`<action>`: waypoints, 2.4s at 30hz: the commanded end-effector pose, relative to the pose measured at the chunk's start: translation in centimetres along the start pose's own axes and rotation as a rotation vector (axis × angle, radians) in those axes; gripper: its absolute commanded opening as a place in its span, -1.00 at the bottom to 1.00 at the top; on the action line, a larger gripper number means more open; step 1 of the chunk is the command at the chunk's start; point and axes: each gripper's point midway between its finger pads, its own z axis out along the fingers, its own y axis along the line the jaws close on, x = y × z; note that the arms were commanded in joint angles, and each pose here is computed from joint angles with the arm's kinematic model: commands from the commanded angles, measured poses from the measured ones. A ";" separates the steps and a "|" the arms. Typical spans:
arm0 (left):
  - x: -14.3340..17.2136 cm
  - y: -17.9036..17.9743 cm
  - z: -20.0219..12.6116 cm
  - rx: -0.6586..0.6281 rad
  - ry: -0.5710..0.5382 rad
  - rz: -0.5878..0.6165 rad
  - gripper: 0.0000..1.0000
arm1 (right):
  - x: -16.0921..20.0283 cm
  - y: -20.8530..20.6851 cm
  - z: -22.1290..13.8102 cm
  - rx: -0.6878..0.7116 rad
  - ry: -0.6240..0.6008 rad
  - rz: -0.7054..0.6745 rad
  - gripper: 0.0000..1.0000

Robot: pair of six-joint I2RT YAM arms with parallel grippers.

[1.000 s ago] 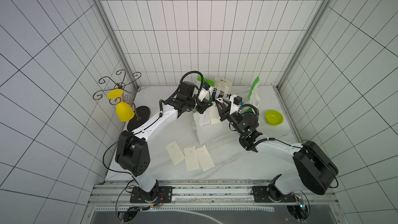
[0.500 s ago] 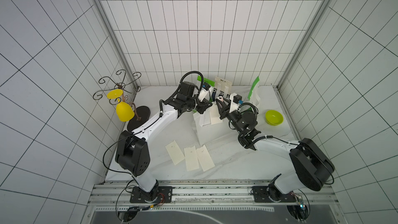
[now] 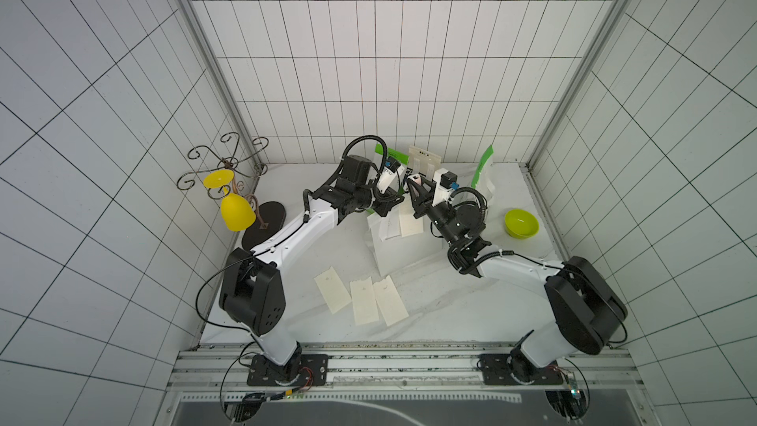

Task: Staple the receipts to the bags
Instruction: Place the stapler in the takeout bag.

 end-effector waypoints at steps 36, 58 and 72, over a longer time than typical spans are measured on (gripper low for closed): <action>-1.5 -0.9 -1.2 -0.060 -0.089 0.135 -1.00 | -0.1 -1.5 1.4 0.100 0.157 0.019 -1.00; -1.3 -1.9 -1.6 -0.026 -0.099 0.183 -1.00 | 1.2 0.1 0.2 0.027 0.284 0.085 -0.16; -1.2 -2.0 -1.9 -0.038 -0.090 0.242 -1.00 | -2.7 0.8 -1.6 0.015 0.240 0.103 0.18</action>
